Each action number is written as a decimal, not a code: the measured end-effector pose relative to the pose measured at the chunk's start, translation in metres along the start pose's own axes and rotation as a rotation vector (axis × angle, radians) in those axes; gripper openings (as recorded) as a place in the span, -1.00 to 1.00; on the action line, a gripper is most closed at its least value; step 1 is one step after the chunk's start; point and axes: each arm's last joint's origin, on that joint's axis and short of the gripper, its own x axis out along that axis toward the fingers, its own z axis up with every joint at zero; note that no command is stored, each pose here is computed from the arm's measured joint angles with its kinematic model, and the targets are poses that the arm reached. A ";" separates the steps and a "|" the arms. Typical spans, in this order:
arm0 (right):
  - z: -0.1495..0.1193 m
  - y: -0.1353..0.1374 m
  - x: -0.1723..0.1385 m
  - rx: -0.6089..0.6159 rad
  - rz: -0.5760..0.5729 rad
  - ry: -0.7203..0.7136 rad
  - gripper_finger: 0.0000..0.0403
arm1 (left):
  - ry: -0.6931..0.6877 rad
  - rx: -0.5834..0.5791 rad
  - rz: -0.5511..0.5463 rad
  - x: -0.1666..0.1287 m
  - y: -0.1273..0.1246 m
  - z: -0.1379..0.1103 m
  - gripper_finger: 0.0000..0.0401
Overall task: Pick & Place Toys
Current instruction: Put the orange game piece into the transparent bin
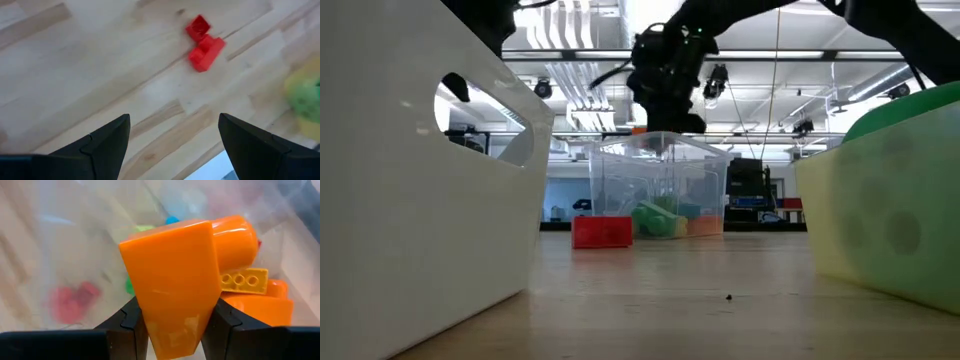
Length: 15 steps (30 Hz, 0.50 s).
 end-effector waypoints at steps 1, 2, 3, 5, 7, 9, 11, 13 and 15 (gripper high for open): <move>-0.001 -0.002 0.005 -0.002 -0.011 0.015 -0.41 | -0.005 0.004 -0.016 0.001 -0.002 -0.001 0.52; -0.003 -0.004 0.010 -0.006 -0.029 0.031 -0.41 | -0.010 0.008 -0.031 0.001 -0.004 -0.001 0.52; -0.003 -0.005 0.015 -0.010 -0.038 0.043 -0.41 | -0.018 0.013 -0.049 0.001 -0.006 -0.001 0.52; -0.005 -0.007 0.024 -0.011 -0.045 0.068 -0.41 | -0.036 0.026 -0.091 0.001 -0.010 -0.001 0.52; -0.006 -0.008 0.030 -0.022 -0.047 0.078 -0.41 | -0.055 0.046 -0.132 0.001 -0.015 0.000 0.52; -0.008 -0.010 0.036 -0.031 -0.063 0.078 -0.41 | -0.074 0.068 -0.167 0.000 -0.018 0.001 0.52; -0.009 -0.011 0.040 -0.032 -0.067 0.072 -0.41 | -0.089 0.087 -0.193 -0.001 -0.021 0.002 0.52; -0.011 -0.012 0.043 -0.031 -0.070 0.082 -0.41 | -0.101 0.095 -0.213 -0.001 -0.023 0.002 0.52; -0.012 -0.013 0.047 -0.031 -0.069 0.078 -0.41 | -0.114 0.097 -0.231 -0.002 -0.025 0.003 0.52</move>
